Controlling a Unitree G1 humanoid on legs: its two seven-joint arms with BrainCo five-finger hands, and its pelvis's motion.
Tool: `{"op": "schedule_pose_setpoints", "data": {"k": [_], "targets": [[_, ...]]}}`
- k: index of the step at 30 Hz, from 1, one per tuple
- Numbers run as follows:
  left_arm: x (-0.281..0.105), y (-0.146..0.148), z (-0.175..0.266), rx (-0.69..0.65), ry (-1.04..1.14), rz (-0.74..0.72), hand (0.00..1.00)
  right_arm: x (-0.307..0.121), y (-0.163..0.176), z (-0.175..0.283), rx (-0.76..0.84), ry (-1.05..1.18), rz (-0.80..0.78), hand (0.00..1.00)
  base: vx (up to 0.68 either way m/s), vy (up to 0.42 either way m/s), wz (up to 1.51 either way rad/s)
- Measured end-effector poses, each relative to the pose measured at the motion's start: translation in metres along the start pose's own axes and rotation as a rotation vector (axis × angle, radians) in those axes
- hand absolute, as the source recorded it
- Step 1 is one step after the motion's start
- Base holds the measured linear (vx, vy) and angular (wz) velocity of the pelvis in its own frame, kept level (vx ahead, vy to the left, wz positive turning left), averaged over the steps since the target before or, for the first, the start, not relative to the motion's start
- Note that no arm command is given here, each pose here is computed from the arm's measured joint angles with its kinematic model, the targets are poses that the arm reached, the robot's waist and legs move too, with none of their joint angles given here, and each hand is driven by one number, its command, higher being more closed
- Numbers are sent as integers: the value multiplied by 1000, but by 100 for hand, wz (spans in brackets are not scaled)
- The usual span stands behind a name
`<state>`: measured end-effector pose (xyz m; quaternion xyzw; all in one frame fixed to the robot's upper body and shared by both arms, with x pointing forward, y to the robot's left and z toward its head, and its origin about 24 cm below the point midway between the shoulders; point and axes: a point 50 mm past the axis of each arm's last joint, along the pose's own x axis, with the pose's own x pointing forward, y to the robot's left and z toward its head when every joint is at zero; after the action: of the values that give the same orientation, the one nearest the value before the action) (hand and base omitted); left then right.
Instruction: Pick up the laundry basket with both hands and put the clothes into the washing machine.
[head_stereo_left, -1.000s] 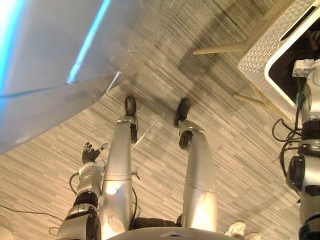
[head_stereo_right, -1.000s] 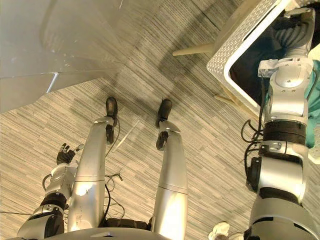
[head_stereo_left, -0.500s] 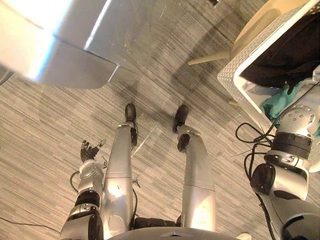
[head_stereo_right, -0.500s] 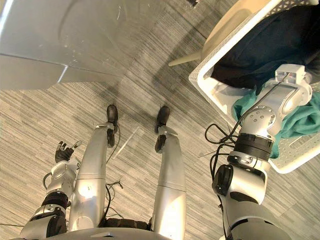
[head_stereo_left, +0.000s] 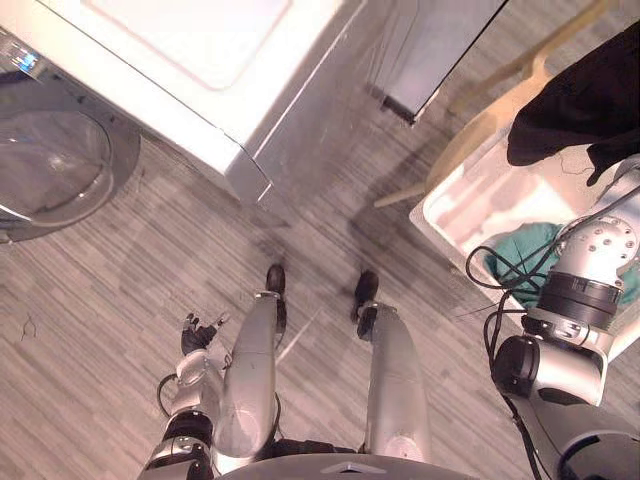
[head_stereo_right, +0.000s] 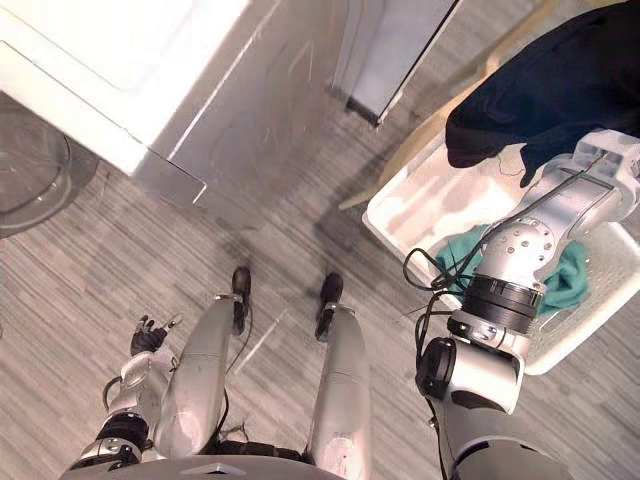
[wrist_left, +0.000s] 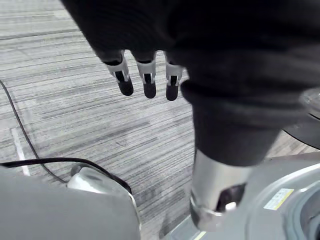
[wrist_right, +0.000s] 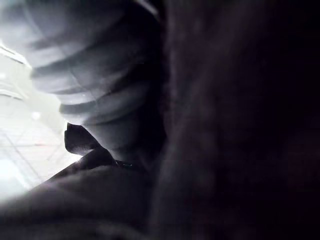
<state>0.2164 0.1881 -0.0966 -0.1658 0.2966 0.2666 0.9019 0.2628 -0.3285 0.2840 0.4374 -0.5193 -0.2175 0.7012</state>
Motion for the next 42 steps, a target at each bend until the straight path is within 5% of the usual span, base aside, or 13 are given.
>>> {"op": "schedule_pose_setpoints", "data": {"k": [7,11,18,23,27,34,42], "targets": [[-14,44,-39,-4,127,123,0,-34,-34,15,-101,29,-34,100,68,-43,21],[-19,75,-33,-138,92,252,0,-66,-71,37,-207,47,-124,100,122,-29,39],[-59,71,117,-374,-594,240,0,-113,-101,55,-337,96,-239,100,138,-7,31],[-112,48,176,-325,-965,179,0,-135,-107,47,-336,181,-270,100,44,23,-11],[-143,11,196,-247,-1154,17,0,-147,-106,34,-319,244,-252,100,7,35,-38],[-187,-101,193,-62,-1247,-673,0,-156,-99,19,-280,330,-177,100,-10,45,-34],[-202,-205,127,269,-970,-1255,0,-162,-94,7,-257,395,-162,100,-8,38,-19]]}}
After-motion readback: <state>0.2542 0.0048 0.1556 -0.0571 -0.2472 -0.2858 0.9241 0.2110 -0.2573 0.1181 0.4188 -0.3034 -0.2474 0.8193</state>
